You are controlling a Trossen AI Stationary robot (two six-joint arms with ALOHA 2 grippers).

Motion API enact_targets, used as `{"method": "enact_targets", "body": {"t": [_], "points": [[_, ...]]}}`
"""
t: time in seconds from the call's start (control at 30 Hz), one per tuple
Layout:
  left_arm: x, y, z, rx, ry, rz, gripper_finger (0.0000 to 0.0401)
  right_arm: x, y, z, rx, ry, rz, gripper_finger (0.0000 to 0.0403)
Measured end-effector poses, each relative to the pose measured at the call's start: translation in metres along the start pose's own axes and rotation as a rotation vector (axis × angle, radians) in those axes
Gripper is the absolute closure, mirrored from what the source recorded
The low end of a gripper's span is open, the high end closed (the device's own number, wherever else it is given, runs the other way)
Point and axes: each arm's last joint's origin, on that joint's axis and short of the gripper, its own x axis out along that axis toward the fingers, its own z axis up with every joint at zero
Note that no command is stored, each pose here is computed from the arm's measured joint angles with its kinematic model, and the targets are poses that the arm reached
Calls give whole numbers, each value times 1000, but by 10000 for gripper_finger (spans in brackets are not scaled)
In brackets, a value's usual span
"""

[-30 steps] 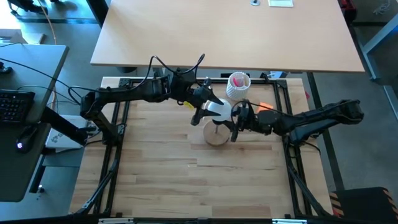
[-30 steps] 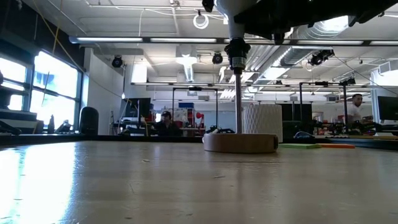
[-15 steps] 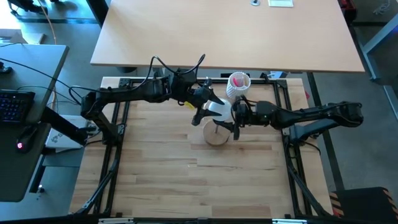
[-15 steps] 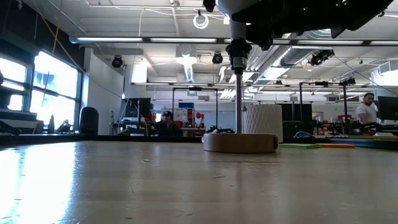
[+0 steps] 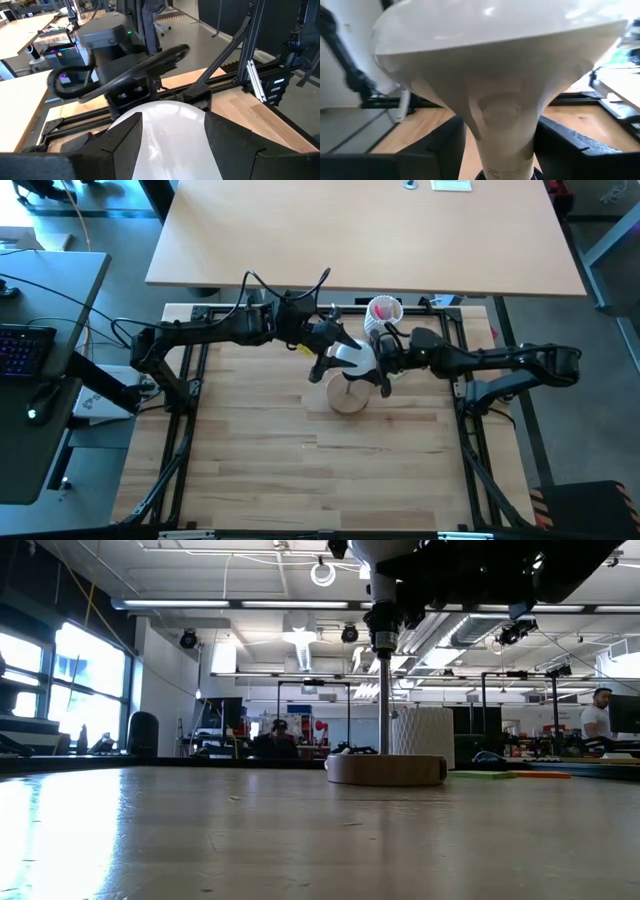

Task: Screw lightbulb
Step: Insert the white lightbulb into the brown lamp

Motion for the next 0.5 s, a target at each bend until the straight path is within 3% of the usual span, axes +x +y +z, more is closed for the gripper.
{"method": "enact_targets", "body": {"t": [0.2,0.5], "points": [[0,0,0,1,-5,-3,192,6,-18,4,53,30,180,193],[0,0,1,-2,-12,4,192,27,-40,7,68,97,391,149]]}}
